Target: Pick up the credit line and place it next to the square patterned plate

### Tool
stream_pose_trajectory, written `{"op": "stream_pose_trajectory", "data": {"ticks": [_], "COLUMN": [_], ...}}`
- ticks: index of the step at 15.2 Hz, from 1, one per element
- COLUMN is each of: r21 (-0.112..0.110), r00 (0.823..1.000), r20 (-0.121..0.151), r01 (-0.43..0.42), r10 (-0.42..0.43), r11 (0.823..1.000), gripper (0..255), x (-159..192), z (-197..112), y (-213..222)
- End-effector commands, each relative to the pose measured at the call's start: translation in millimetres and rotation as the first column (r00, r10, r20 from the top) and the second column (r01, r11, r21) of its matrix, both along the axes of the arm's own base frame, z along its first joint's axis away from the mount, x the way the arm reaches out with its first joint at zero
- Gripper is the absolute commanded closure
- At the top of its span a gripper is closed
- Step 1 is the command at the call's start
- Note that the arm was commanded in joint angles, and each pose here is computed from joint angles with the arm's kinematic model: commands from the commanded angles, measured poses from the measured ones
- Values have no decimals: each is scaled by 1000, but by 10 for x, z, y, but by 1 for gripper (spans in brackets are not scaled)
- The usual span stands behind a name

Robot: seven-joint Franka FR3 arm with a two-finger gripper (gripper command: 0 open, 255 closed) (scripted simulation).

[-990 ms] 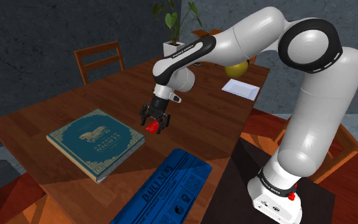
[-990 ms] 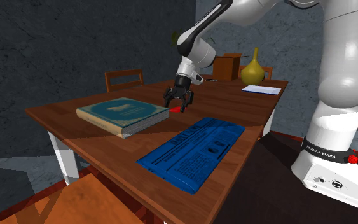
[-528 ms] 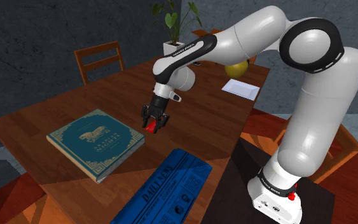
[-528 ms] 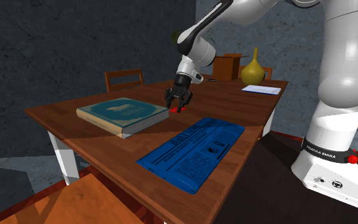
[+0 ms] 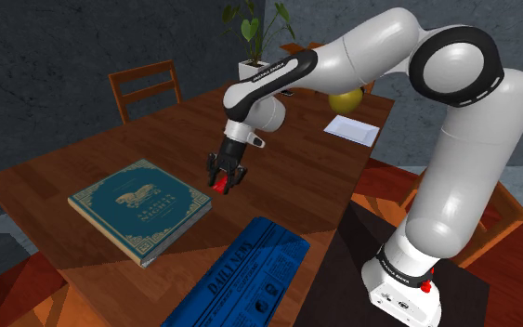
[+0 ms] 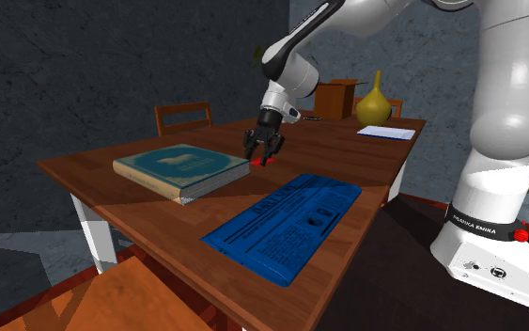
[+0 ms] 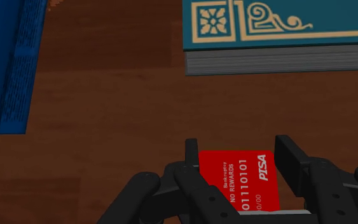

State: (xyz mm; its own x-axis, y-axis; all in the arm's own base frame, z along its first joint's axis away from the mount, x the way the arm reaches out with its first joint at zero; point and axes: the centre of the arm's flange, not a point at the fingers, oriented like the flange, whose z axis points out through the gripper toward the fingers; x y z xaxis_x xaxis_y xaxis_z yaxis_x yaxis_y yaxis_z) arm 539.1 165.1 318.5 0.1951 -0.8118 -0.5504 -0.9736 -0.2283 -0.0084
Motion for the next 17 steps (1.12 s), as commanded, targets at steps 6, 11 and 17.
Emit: {"op": "stream_pose_trajectory", "data": {"ticks": [6,11,17], "r21": [-1,-1,-1], "r00": [1000,1000,1000], "r20": [-3,-3,-3], "r01": [0,0,0], "r10": [0,0,0], "r11": [1000,1000,1000], "gripper": [255,255,255], "x": [-5,-5,-21], "z": [338,602,806], "y": [1,1,-263]}}
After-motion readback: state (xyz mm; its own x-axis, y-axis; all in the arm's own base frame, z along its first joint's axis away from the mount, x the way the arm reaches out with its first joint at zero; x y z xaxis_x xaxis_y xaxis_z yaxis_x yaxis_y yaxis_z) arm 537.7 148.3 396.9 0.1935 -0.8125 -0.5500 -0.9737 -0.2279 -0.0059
